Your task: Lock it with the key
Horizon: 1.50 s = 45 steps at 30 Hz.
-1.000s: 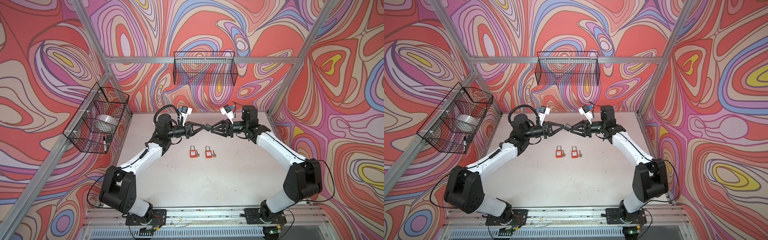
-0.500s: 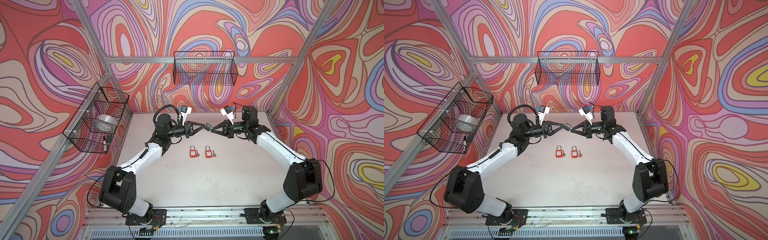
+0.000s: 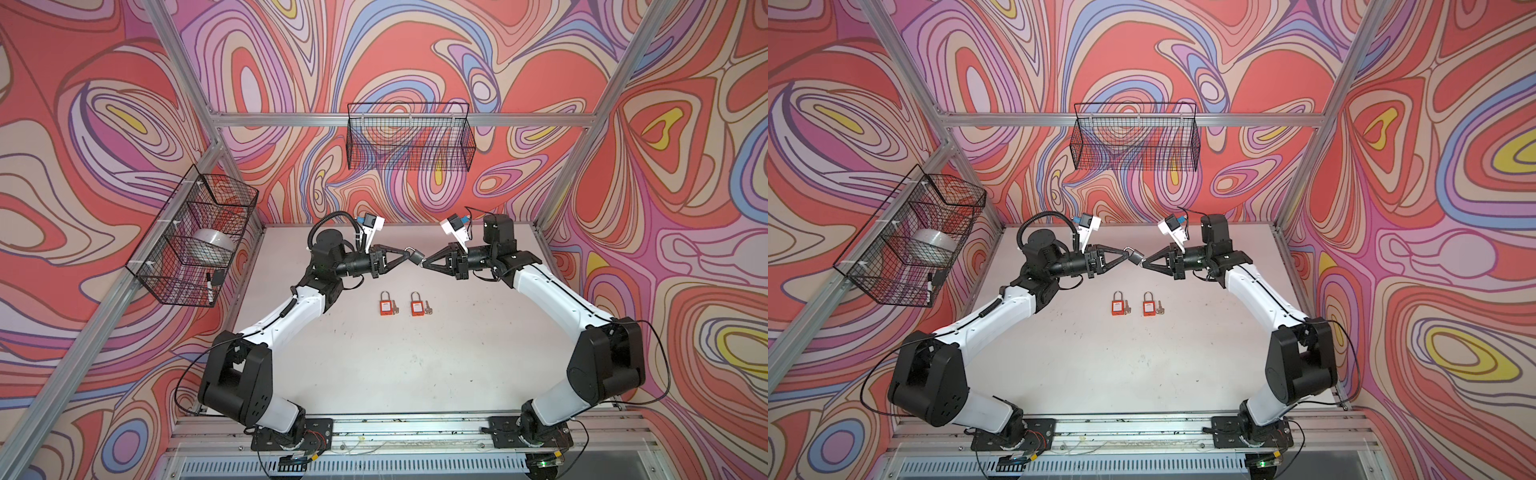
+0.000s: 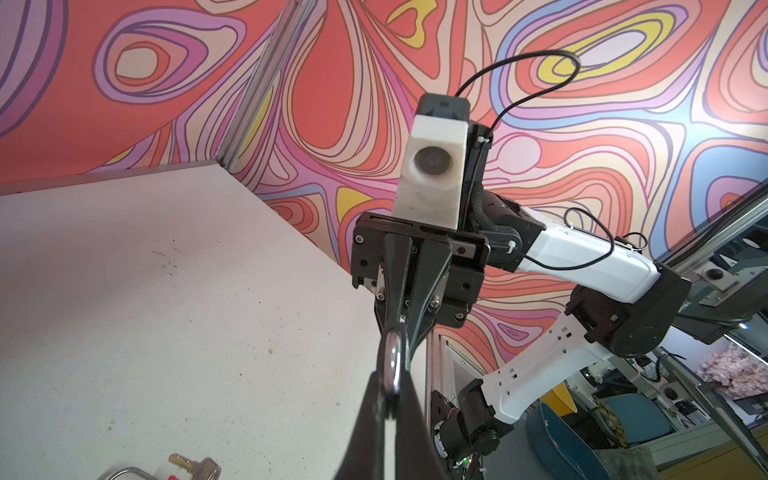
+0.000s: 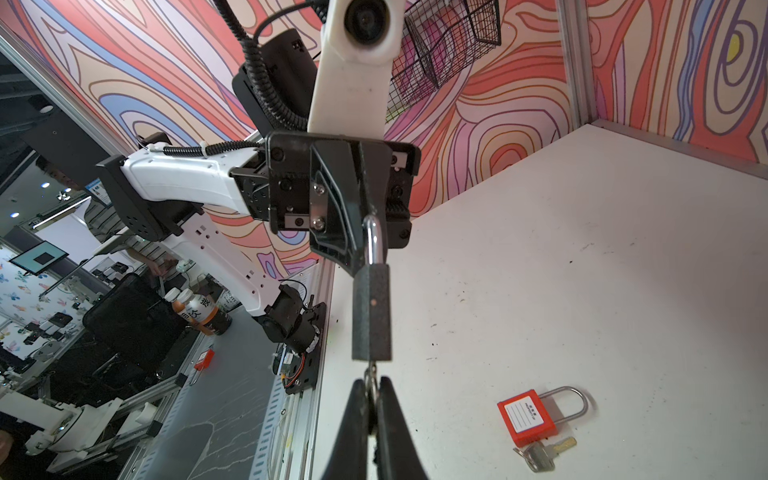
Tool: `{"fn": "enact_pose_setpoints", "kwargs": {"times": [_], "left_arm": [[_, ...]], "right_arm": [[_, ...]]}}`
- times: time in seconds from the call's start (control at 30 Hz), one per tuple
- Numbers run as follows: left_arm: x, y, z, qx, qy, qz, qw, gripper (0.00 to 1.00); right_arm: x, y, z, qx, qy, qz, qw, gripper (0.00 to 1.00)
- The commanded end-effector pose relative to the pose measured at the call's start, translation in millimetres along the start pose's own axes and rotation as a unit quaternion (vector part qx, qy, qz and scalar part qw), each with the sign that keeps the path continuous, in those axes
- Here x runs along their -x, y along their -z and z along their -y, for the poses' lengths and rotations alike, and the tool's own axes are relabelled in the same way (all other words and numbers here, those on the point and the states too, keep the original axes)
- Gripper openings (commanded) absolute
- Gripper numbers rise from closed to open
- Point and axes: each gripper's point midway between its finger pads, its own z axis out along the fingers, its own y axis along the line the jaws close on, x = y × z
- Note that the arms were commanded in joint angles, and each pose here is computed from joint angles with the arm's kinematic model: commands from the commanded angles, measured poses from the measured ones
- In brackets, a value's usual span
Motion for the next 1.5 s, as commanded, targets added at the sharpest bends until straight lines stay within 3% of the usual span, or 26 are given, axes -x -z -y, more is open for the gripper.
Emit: {"fn": "enact_pose_setpoints", "kwargs": {"times": [0.0, 0.17, 0.4, 0.6, 0.83, 1.0, 1.13, 1.27, 1.47], "left_arm": [[26.5, 11.9, 10.7, 0.000, -0.052, 0.044, 0.998, 0.00], [31.0, 12.0, 10.8, -0.013, -0.044, 0.068, 0.997, 0.00], [25.4, 10.9, 3.5, 0.000, -0.046, 0.053, 0.997, 0.00], [7.2, 5.5, -19.4, 0.032, -0.024, 0.005, 0.999, 0.00], [-61.3, -15.5, -68.6, 0.108, 0.021, -0.141, 0.984, 0.00], [-113.2, -42.8, -93.7, 0.115, 0.057, -0.236, 0.963, 0.00], [-141.5, -66.1, -109.2, 0.107, 0.077, -0.280, 0.951, 0.00], [-160.5, -86.0, -121.3, 0.098, 0.088, -0.310, 0.941, 0.00], [-180.8, -112.6, -132.6, 0.073, 0.106, -0.338, 0.932, 0.00]], "right_arm": [[-11.8, 11.3, 1.5, -0.015, -0.029, -0.003, 0.999, 0.00], [-17.1, 10.7, 3.3, -0.016, -0.038, 0.001, 0.999, 0.00], [-30.5, 21.4, 2.6, -0.037, -0.051, 0.004, 0.998, 0.00], [-40.0, 35.7, 18.7, -0.131, -0.069, 0.016, 0.989, 0.00], [-73.0, 72.4, 52.9, -0.324, -0.209, 0.063, 0.920, 0.00], [-99.1, 91.1, 52.2, -0.384, -0.276, 0.088, 0.877, 0.00], [-121.2, 107.9, 49.1, -0.430, -0.306, 0.109, 0.842, 0.00], [-142.8, 110.9, 42.4, -0.442, -0.326, 0.087, 0.831, 0.00], [-162.1, 102.3, 40.0, -0.422, -0.345, 0.067, 0.836, 0.00]]}}
